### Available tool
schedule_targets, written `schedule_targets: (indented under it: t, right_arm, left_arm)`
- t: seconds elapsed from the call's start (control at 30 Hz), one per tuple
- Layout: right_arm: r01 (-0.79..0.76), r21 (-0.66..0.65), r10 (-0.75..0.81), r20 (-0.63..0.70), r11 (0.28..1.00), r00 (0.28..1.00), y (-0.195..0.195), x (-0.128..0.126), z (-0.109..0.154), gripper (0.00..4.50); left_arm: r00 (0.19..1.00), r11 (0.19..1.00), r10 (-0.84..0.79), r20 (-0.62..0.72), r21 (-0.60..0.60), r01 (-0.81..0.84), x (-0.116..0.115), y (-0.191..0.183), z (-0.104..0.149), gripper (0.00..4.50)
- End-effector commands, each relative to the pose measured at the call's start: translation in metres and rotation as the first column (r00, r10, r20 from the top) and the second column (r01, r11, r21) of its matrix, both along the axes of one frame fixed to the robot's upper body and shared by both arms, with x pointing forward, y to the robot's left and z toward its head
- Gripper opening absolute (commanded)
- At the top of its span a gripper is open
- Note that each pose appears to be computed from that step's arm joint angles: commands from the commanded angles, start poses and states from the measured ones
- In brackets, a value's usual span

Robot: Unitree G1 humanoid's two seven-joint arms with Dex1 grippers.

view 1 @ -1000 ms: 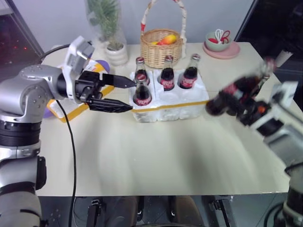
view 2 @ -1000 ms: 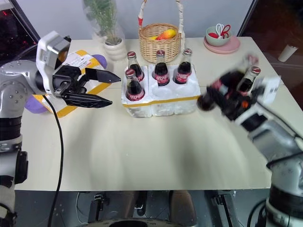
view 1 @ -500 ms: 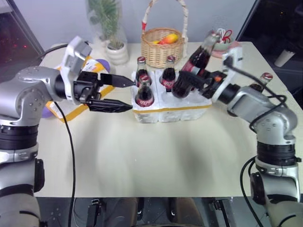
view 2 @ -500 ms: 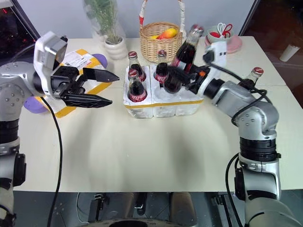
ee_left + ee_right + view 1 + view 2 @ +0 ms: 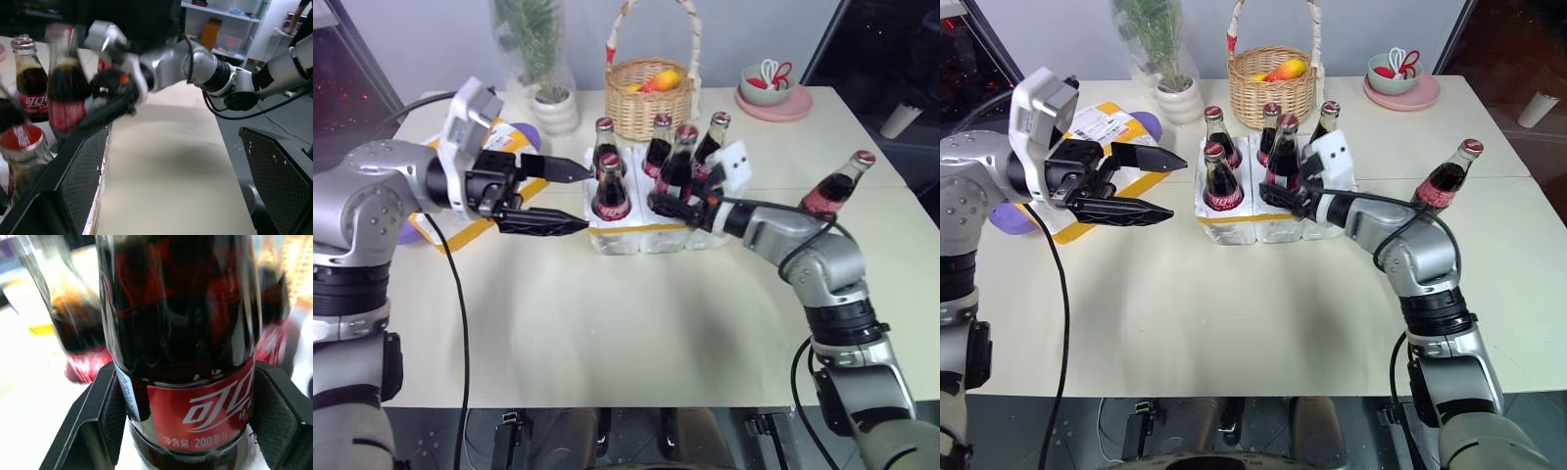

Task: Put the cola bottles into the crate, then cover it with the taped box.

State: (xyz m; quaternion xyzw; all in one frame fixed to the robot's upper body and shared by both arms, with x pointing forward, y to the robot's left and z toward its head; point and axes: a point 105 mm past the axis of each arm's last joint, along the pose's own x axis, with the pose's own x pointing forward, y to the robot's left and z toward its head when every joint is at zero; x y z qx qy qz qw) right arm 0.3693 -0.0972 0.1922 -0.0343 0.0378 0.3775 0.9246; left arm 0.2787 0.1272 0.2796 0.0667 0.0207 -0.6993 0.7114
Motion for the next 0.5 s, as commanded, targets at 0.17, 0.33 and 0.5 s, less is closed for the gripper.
schedule_targets:
  t: [0.17, 0.33, 0.5]
  right_arm:
    - [0.034, -0.005, -0.034, -0.006, 0.999, 0.999, -0.004, 0.004, -0.002, 4.45]
    - [0.067, 0.077, -0.071, 0.045, 0.995, 0.996, -0.029, -0.024, 0.030, 4.45]
    - [0.228, 0.127, -0.241, 0.096, 0.965, 0.966, -0.087, -0.069, 0.049, 4.45]
  left_arm:
    - [0.999, 1.000, -0.012, 0.048, -0.007, 0.012, -0.004, 0.001, 0.011, 4.50]
    - [0.999, 1.000, -0.023, 0.044, -0.010, 0.024, -0.002, -0.001, 0.010, 4.50]
    - [0.999, 0.999, -0.033, 0.038, -0.009, 0.033, 0.000, -0.001, 0.008, 4.50]
